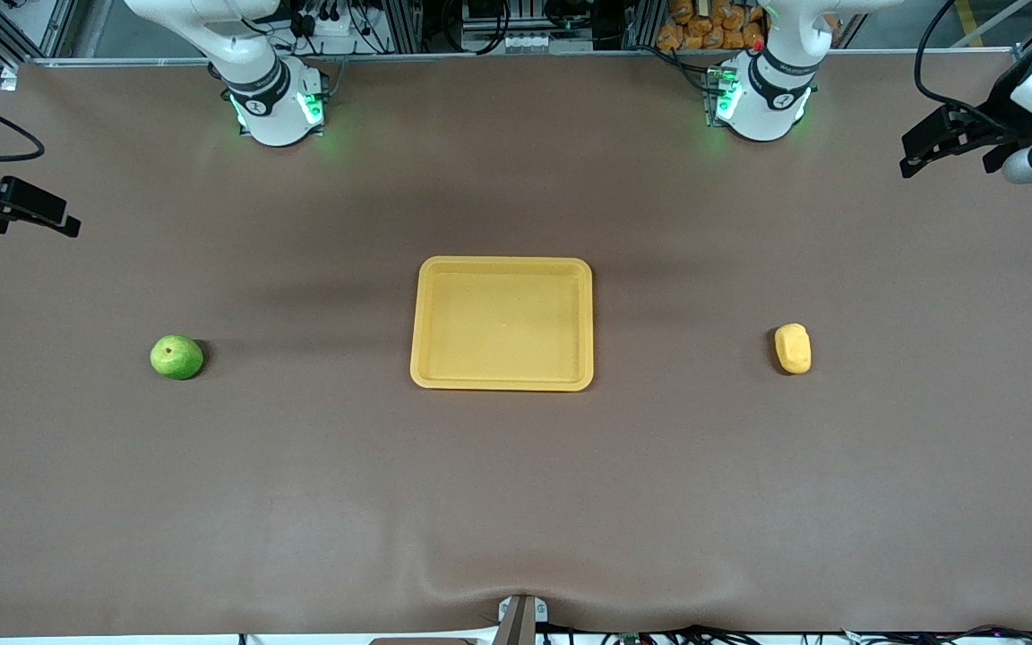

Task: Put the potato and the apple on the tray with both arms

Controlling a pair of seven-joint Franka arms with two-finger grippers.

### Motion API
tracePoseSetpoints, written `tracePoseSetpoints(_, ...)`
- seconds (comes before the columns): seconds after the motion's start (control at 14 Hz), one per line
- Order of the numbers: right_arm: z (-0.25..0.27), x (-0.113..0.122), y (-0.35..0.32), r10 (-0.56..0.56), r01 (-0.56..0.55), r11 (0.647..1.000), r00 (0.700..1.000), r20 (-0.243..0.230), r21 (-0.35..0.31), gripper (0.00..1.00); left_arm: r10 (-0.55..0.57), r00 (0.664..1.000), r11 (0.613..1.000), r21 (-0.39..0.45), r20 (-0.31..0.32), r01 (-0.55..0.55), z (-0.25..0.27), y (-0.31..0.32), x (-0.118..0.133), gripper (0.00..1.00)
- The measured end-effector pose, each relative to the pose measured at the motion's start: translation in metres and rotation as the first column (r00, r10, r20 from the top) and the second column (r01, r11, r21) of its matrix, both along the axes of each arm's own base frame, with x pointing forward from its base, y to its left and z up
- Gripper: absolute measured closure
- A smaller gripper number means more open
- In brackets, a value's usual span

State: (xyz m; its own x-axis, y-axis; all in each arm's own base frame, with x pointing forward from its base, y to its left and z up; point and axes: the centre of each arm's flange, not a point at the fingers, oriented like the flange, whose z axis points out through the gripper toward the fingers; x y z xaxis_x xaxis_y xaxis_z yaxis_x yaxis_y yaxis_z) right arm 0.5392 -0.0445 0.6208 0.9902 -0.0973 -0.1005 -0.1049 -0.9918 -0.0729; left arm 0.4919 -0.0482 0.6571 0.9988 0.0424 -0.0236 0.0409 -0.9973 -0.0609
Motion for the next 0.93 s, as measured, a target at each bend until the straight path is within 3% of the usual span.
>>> tracePoseSetpoints(0.43,0.0,0.0,-0.001,0.006,-0.006,1.0,1.0,-0.002,-0.01,0.0,0.011,1.0,1.0,-0.002,-0.001,-0.011,0.005,0.006,0.002,0.0)
tracePoseSetpoints(0.64,-0.001,0.001,0.002,0.014,-0.014,1.0,1.0,0.001,-0.011,0.0,0.019,0.998,1.0,-0.001,-0.052,-0.019,-0.003,0.009,0.014,0.0)
tracePoseSetpoints(0.93,-0.005,0.014,0.005,0.018,-0.017,1.0,0.998,0.054,-0.019,0.0,0.017,0.993,1.0,0.002,-0.115,-0.016,-0.032,0.007,0.029,0.0)
